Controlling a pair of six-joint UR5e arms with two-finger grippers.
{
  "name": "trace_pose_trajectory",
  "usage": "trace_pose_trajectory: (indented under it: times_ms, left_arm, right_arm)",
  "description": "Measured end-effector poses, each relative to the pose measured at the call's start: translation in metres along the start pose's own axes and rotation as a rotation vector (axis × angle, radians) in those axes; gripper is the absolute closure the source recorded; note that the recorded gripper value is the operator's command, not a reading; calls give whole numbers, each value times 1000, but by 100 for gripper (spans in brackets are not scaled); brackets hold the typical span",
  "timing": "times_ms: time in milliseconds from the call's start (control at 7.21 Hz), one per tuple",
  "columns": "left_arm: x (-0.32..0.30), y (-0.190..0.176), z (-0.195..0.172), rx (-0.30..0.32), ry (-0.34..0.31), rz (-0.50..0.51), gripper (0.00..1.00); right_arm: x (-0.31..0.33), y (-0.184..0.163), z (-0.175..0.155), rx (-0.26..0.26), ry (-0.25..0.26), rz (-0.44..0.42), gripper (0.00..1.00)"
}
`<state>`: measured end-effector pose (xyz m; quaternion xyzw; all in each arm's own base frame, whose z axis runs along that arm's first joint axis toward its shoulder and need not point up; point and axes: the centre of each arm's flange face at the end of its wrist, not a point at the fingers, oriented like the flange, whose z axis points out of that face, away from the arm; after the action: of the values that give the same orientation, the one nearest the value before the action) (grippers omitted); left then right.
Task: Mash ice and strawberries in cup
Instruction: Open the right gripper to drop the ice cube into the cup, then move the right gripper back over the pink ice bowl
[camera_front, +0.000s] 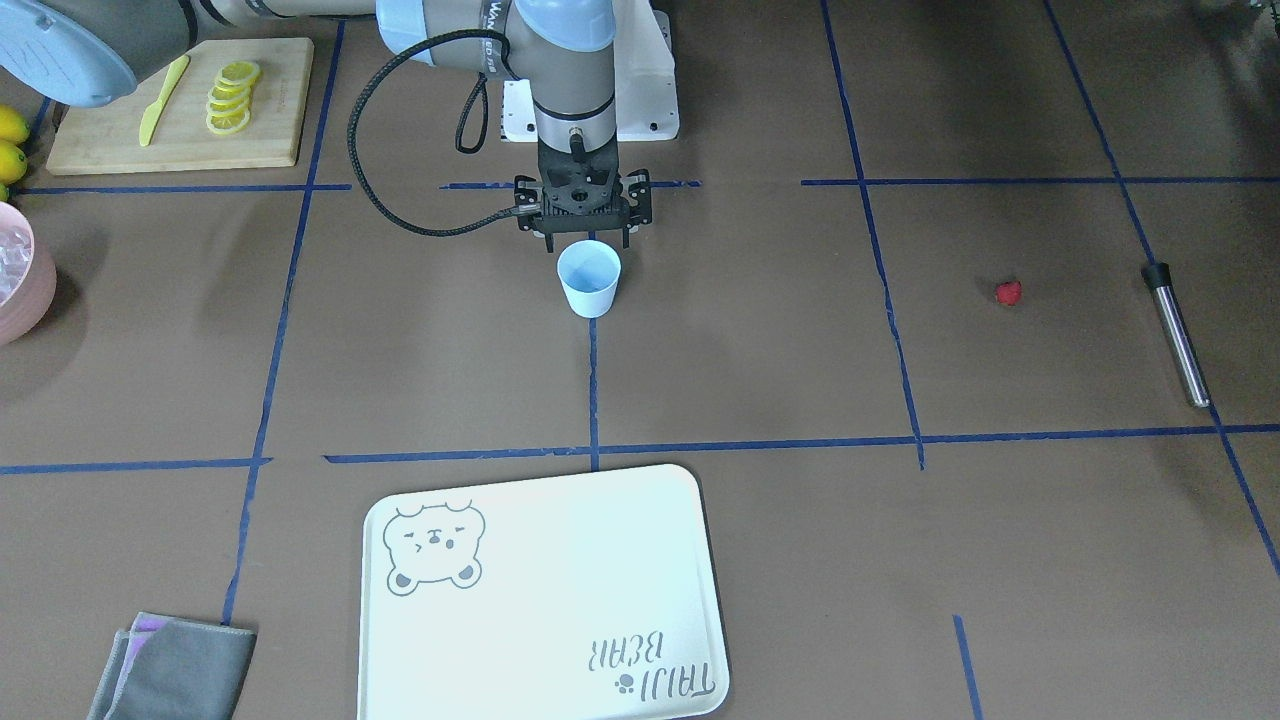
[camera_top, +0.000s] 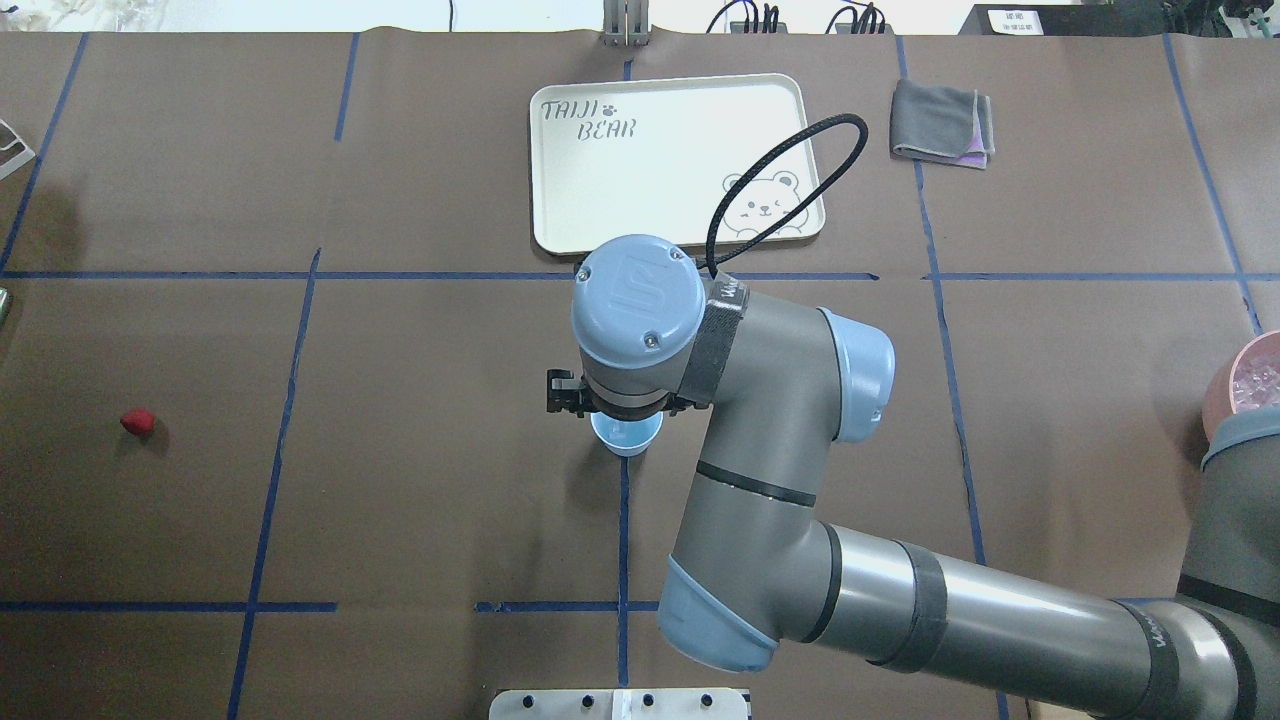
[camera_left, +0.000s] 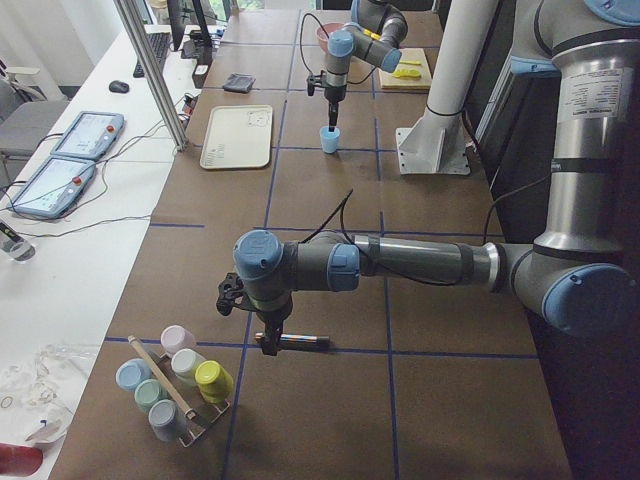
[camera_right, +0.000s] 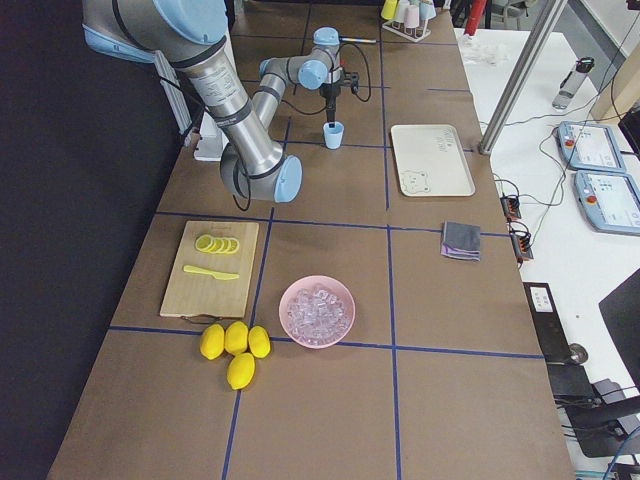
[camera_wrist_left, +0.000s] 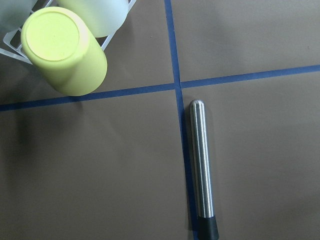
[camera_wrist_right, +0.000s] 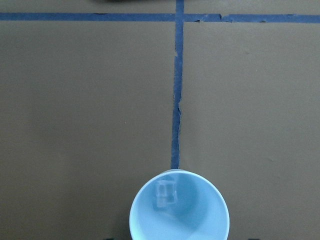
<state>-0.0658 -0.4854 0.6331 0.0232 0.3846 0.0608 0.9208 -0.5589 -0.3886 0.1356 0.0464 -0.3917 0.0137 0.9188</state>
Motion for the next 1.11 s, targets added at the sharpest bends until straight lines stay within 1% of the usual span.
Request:
trace_pose_trajectory:
  times_ms: [139,277,416,554,693,832,970,1109]
  left_arm:
    - [0,0,0,0,0,0,0]
    - [0,0,0,0,0,0,0]
    - [0,1,1,-1,0,-1,0]
    - [-1,2,1,-2,0,-2,0]
    - [-1,3,2,-3,0,-3,0]
    - [-1,3,2,-3,0,-3,0]
    - [-1,3,2,-3,0,-3,0]
    - [-1,3,2,-3,0,-2,0]
  right_arm:
    - [27,-18,-13,-3,-4,4,2]
    - [66,-38,-29,-2,-11,-17,1]
    - [119,-61,-50,0,-20,-69,1]
    - [175,-74,-63,-5,-19,-121,1]
    - [236,-76,-69,-10,3,-176,2]
    - [297,-78,-75,-19,37,-237,2]
    - [361,-81,-81,-41,62,-300,2]
    - [428,-81,-89,-69,73,-364,3]
